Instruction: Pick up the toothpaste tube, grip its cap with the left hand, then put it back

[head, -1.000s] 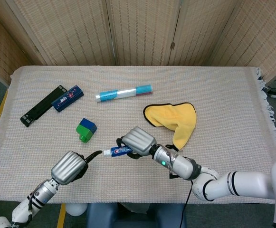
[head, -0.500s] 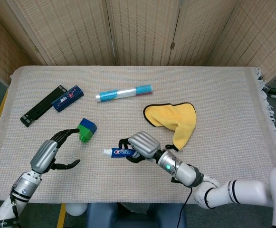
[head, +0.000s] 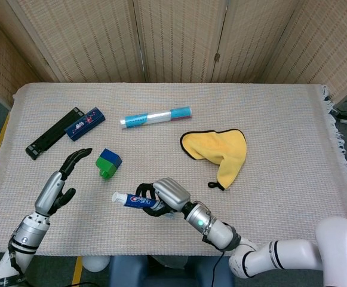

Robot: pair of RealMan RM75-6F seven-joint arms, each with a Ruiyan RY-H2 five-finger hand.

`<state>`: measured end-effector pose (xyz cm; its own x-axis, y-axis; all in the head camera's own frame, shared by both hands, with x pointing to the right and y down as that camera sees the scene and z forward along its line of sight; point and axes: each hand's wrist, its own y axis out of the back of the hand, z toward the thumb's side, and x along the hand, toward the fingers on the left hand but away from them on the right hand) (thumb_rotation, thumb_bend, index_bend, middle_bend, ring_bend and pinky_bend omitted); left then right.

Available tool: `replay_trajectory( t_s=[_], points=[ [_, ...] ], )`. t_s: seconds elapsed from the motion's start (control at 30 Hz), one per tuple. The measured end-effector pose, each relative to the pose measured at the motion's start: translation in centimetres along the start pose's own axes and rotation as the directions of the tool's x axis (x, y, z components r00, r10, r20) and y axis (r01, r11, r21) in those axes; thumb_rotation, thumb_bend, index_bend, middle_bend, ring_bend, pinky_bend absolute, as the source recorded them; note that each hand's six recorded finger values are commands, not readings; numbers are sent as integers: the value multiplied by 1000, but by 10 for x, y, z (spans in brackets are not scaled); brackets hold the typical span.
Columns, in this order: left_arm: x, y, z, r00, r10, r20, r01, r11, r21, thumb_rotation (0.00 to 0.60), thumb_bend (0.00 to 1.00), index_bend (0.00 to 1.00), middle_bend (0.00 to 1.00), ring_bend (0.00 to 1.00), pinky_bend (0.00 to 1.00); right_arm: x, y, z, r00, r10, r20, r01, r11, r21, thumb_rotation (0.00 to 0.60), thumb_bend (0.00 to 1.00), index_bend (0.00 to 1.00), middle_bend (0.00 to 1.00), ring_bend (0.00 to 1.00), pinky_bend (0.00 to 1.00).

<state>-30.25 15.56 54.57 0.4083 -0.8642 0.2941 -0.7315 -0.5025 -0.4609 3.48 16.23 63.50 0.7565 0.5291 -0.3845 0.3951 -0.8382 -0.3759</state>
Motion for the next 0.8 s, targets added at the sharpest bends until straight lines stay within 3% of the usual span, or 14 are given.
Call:
replay_trajectory(
  t_s=[0.33, 0.8],
  points=[
    [11, -32, 11, 998, -41, 48, 36, 994, 106, 0, 145, 109, 93, 39, 0, -15, -20, 20, 998, -44, -48, 35, 985, -170, 600, 804, 723, 628, 720, 627],
    [24, -59, 21, 994, -86, 74, 79, 993, 92, 0, 145, 96, 91, 38, 0, -23, -25, 33, 996, -45, -79, 25, 971, -237, 600, 803, 735, 636, 725, 634]
  ],
)
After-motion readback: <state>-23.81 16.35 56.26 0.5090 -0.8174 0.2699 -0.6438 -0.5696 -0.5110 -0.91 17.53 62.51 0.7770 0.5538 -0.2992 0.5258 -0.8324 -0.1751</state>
